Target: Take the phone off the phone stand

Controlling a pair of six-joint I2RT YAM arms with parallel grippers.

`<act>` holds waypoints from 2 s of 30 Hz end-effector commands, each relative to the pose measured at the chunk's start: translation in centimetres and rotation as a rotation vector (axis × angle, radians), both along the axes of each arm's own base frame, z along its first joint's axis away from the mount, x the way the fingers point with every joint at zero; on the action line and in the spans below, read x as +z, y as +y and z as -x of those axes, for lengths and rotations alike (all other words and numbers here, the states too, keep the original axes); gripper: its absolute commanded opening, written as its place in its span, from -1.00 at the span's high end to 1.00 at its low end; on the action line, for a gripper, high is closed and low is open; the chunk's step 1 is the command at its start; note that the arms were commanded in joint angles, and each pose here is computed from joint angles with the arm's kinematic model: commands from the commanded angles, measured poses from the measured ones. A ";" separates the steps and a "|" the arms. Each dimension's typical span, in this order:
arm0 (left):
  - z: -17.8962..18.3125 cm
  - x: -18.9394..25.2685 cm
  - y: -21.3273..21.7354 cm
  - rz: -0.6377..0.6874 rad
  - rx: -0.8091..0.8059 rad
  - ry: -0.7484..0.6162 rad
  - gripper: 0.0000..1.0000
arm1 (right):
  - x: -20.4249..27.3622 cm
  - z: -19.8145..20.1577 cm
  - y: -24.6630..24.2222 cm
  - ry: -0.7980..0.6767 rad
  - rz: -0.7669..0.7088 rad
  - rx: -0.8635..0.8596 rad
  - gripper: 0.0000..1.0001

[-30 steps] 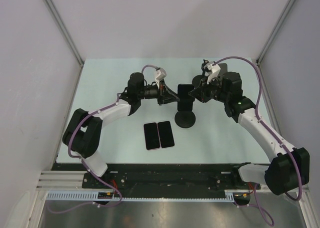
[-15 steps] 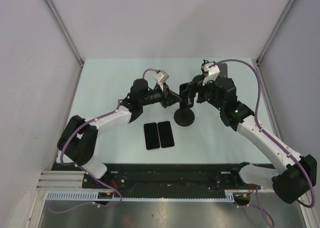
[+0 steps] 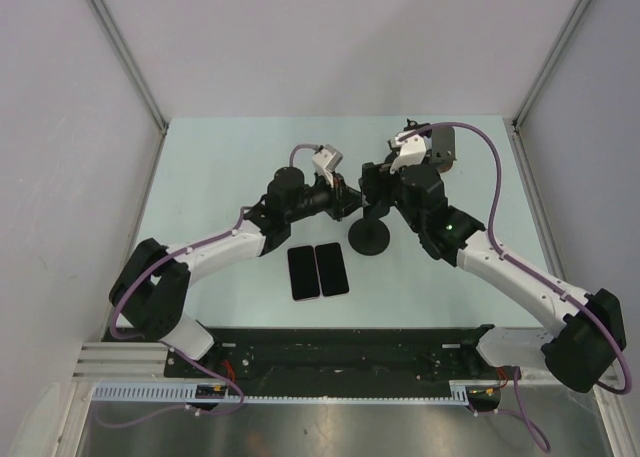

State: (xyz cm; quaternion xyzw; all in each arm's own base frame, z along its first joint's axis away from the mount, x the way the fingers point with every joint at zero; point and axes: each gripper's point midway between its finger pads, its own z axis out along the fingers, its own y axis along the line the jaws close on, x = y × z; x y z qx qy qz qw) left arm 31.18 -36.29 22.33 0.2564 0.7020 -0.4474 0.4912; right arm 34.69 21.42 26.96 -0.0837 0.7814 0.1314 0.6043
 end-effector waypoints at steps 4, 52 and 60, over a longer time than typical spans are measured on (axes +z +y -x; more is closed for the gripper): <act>1.0 3.1 -0.5 0.064 -0.008 -0.050 0.99 | -0.2 -1.2 2.1 -0.037 0.006 0.065 -1.00; 0.9 3.1 2.4 0.047 -0.169 -0.065 -0.26 | 0.5 -0.5 -1.0 0.057 -0.132 0.403 1.00; 2.1 6.9 4.1 0.089 -0.092 -0.149 -0.82 | 4.7 1.2 -1.1 -0.004 -0.176 0.415 1.00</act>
